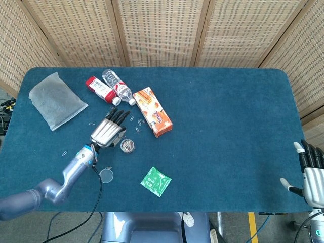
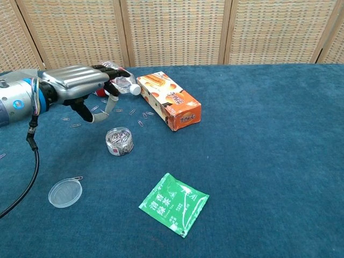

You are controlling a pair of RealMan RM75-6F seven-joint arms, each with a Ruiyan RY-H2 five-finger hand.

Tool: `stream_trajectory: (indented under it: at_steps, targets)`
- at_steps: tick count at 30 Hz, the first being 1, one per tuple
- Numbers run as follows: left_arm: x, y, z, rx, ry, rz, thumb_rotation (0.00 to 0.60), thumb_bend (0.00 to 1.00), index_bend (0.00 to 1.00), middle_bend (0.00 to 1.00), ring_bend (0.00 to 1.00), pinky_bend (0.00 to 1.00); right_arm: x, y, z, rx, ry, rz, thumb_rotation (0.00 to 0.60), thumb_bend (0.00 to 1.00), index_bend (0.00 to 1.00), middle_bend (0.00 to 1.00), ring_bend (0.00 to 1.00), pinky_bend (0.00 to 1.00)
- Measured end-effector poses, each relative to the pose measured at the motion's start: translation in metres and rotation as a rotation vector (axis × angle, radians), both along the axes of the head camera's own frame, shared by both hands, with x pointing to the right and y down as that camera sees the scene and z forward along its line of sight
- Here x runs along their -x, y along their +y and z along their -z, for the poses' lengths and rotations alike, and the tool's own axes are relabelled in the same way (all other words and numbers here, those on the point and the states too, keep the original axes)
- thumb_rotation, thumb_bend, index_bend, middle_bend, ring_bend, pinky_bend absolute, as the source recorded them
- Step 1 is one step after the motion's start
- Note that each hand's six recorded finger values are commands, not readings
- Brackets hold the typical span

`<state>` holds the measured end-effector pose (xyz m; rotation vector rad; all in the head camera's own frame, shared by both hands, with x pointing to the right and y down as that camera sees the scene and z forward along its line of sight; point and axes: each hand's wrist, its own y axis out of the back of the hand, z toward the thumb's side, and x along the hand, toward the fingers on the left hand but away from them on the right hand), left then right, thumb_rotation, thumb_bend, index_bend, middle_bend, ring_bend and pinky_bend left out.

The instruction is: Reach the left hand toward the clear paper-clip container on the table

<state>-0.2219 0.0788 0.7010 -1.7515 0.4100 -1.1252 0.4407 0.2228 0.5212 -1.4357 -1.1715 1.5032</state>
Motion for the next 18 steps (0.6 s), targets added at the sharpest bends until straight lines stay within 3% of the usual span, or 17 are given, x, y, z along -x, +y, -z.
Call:
stream_trajectory:
  at_steps: [11, 18]
  targets:
    - [0.01, 0.015, -0.015, 0.012, -0.071, -0.041, 0.6, 0.4, 0.77, 0.0, 0.0, 0.0, -0.002, 0.001, 0.002, -0.005, -0.006, -0.004, 0.6, 0.0, 0.01, 0.0, 0.0, 0.0]
    - [0.005, 0.017, -0.018, 0.03, -0.045, -0.031, 0.6, 0.4, 0.76, 0.0, 0.0, 0.0, 0.0, 0.001, 0.002, -0.003, -0.006, 0.0, 0.6, 0.0, 0.01, 0.0, 0.0, 0.0]
